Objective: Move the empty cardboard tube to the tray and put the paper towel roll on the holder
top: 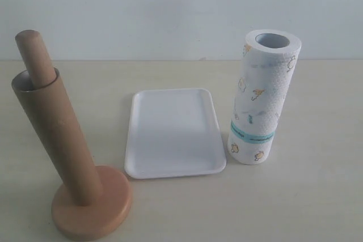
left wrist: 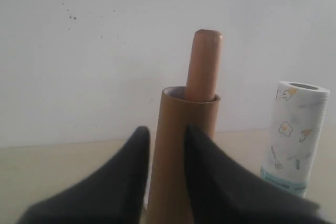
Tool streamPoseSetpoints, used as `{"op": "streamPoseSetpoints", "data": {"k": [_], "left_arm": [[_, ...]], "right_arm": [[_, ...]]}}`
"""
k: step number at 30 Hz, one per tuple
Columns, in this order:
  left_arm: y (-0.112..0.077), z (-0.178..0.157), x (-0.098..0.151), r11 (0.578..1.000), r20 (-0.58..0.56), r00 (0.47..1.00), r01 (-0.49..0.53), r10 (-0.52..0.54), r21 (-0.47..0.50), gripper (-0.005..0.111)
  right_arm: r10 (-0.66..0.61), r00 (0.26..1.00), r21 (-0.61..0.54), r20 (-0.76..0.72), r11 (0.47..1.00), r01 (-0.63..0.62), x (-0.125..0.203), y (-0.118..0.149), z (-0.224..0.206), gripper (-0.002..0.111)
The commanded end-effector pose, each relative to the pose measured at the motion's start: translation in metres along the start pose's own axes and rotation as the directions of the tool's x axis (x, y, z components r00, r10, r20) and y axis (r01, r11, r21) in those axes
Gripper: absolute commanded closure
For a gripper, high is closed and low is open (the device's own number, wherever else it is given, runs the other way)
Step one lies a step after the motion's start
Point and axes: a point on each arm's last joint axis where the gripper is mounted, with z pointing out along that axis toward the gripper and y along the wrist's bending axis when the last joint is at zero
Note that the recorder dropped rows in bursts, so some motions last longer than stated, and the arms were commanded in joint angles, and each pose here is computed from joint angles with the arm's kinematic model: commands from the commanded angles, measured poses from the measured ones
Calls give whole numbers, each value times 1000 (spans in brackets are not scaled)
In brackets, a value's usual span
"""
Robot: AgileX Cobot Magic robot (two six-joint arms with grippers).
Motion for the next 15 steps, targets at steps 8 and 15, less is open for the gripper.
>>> {"op": "streamPoseSetpoints", "data": {"k": [8, 15], "left_arm": [[3, 0, -1, 999, 20, 999, 30, -29, -25, 25], [4, -1, -5, 998, 67, 997, 44, -41, -34, 25]], "right_arm": [[-5, 999, 2, 42, 1000, 5, -4, 0, -1, 106], [-5, 999, 2, 42, 1000, 5, -4, 0, -1, 106]]}}
